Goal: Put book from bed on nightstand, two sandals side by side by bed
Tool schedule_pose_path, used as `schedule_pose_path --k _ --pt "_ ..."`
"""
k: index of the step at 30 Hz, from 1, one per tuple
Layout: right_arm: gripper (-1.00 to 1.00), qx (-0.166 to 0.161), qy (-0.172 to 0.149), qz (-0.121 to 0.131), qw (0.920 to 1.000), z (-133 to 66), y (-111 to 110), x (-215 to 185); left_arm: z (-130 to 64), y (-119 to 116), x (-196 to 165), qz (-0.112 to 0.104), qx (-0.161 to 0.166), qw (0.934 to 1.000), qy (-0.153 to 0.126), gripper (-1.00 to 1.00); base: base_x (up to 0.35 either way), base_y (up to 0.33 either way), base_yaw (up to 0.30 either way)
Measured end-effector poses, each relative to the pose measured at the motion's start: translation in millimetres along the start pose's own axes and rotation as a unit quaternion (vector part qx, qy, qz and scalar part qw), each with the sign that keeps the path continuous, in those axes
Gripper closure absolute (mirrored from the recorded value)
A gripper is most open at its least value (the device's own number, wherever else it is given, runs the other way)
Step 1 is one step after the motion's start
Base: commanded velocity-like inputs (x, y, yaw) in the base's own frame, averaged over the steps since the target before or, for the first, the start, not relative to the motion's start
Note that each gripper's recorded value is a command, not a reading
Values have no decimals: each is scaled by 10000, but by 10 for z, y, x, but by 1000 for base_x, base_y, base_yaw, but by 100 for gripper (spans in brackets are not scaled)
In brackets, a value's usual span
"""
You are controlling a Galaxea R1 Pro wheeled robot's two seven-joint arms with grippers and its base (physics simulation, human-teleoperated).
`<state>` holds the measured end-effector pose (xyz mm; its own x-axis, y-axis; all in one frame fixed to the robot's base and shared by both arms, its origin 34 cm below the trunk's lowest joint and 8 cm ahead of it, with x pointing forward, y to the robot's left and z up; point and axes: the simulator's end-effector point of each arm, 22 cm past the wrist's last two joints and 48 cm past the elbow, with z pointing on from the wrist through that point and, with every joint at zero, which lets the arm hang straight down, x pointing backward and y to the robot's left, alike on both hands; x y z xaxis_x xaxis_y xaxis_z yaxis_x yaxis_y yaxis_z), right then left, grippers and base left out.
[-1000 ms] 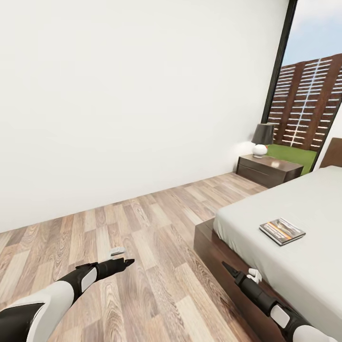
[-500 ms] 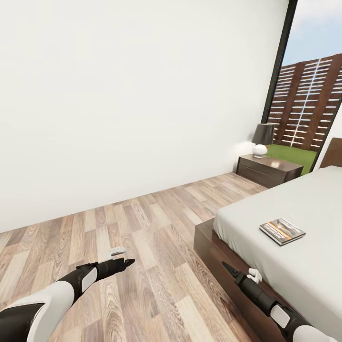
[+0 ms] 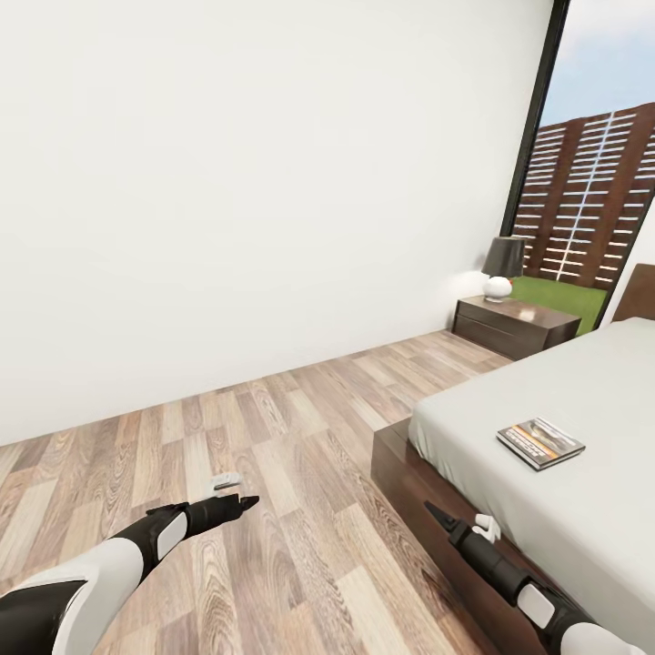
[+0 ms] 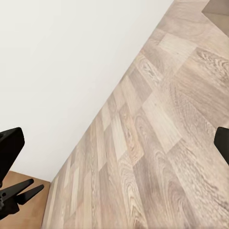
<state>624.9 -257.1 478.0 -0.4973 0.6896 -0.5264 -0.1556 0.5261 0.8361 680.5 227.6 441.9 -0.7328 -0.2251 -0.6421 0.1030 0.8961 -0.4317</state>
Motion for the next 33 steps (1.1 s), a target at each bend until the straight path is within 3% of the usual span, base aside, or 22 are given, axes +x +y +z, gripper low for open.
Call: schedule_pose_path --k 13,19,22,25,33 --pt "-100 -86 73 29 9999 110 107 140 1 -11 0 -2 22 10000 -1 -100 0 0 0" --pt "-100 -126 355 -157 9992 231 210 340 11 -36 8 -3 34 10000 5 -100 0 0 0" --pt "-100 15 358 -463 9983 322 223 251 22 -59 15 -2 42 10000 10 -100 0 0 0" --pt "-100 86 340 -575 9977 472 324 224 27 -71 19 -3 47 10000 14 -100 0 0 0" --pt "-100 445 605 -353 9965 963 707 179 32 -83 29 -11 52 10000 31 -100 0 0 0"
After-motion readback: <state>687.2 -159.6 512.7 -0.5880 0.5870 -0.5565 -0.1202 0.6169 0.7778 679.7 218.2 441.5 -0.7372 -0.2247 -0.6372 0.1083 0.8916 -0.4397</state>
